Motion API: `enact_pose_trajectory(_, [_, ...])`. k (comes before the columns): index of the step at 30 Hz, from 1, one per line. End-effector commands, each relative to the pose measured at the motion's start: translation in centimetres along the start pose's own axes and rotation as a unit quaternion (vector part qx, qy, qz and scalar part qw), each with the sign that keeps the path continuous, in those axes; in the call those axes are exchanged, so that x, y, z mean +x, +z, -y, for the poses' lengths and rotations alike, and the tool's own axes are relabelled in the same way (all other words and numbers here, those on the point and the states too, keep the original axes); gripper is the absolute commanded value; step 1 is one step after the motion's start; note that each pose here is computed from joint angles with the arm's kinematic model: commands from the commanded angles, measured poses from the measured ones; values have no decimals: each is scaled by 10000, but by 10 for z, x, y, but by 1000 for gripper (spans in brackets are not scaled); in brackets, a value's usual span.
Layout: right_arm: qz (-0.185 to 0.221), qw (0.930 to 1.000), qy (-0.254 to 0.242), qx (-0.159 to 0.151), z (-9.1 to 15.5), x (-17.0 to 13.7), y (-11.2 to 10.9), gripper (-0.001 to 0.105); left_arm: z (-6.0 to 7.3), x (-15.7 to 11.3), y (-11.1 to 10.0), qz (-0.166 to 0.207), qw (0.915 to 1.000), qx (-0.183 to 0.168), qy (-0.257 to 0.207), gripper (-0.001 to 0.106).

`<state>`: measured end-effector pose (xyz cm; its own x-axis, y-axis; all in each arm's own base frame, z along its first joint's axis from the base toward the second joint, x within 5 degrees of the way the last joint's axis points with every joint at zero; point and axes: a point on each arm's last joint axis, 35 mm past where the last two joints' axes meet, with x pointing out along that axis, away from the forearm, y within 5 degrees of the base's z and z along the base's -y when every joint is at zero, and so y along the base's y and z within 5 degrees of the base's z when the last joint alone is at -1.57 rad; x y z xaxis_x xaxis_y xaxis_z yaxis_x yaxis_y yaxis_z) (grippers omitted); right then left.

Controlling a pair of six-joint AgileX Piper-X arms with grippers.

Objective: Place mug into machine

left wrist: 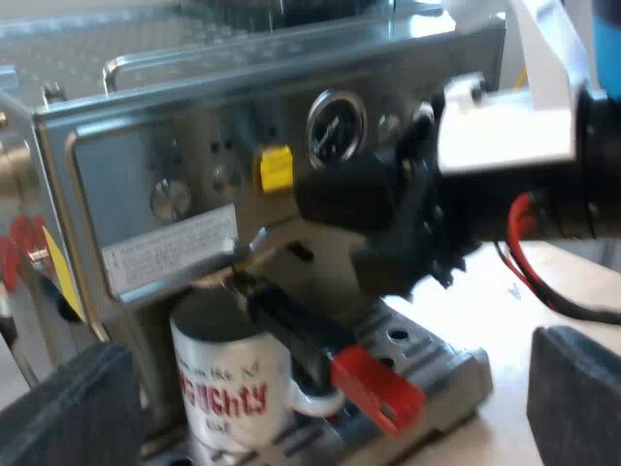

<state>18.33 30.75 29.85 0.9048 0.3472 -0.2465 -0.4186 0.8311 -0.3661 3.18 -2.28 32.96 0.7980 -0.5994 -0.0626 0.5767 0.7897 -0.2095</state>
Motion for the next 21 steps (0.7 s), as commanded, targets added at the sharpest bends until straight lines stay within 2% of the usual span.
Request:
enact_pose_trajectory(1, [6, 9998, 92, -153, -3, -16, 8, 35, -1, -1, 6, 205, 9995, 30, 246, 81])
enact_pose_trajectory(4, [-141, 9990, 197, -363, -5, -29, 7, 55, -2, -1, 6, 232, 9990, 27, 382, 81])
enact_pose_trajectory(9, [-301, 9972, 334, -598, 2, -47, 9, 67, -1, -2, 6, 235, 9993, 33, 289, 81])
enact_pose_trajectory(14, [-431, 9964, 344, -642, 25, -62, 13, 69, 3, -5, 21, 329, 9993, 54, 192, 81])
enact_pose_trajectory(18, [-384, 9958, 671, -493, 51, -75, 20, 69, 8, -1, 49, 337, 9992, 54, 217, 81])
enact_pose_trajectory(21, [-361, 9970, 601, -328, 68, -79, 22, 69, 11, 7, 72, 296, 9992, 44, 262, 81])
